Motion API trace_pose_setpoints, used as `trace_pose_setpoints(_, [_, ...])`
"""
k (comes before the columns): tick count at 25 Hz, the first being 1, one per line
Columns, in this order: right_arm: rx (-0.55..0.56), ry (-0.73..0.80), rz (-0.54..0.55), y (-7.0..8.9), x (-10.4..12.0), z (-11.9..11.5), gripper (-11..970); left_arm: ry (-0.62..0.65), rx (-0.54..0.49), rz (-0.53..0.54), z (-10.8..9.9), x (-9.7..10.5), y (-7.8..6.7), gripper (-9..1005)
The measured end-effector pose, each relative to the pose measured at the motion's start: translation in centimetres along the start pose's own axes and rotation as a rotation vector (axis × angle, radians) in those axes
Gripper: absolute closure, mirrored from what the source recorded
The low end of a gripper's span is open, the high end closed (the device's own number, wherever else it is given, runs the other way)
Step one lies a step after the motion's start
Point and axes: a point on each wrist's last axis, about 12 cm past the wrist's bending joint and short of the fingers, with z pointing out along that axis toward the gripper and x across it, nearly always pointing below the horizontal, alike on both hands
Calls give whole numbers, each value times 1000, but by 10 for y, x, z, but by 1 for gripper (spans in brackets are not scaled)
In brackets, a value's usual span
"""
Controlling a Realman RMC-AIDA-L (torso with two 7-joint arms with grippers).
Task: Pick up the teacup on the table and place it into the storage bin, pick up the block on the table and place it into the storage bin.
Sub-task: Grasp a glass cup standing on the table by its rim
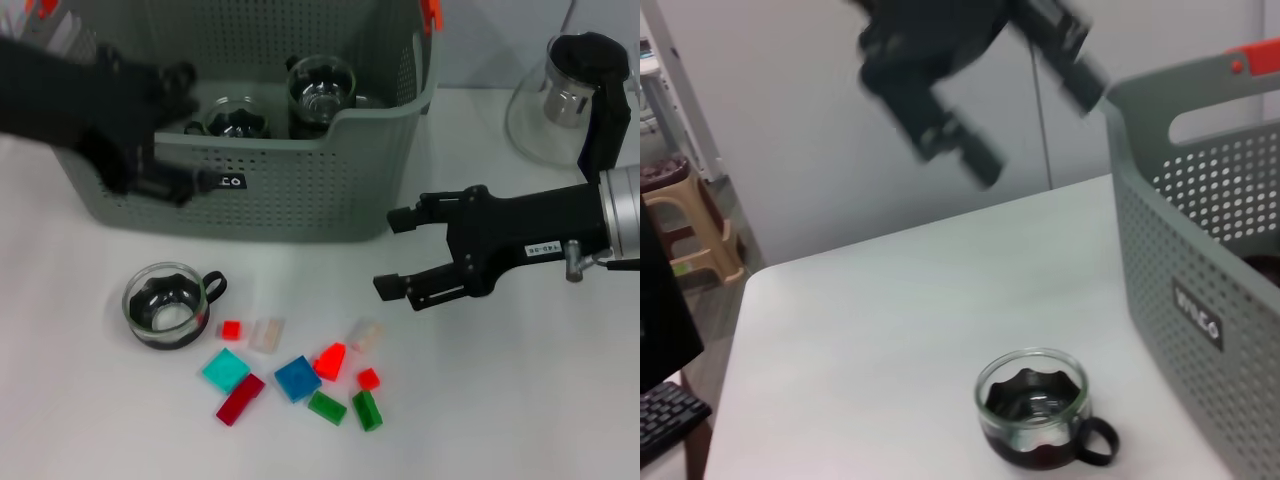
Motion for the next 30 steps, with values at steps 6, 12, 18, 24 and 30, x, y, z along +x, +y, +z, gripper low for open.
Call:
trace_pose_setpoints(6, [-17, 10, 6, 1, 3, 2, 14, 83, 65, -58, 17, 36, -5, 261])
trace_pose_setpoints(12, [-12, 6, 17, 1, 4, 4, 14, 159, 139, -76, 33, 60, -7, 270])
trace_pose_setpoints(18, [-11, 1, 31, 1, 5, 6, 14, 212, 171, -68, 43, 73, -7, 273])
trace_pose_setpoints(24, [-11, -2, 37, 2, 6, 7, 14, 263, 177, -50, 59, 84, -6, 275])
trace_pose_setpoints(30, [-15, -4, 49, 2, 8, 8, 14, 284, 210, -65, 77, 96, -5, 278])
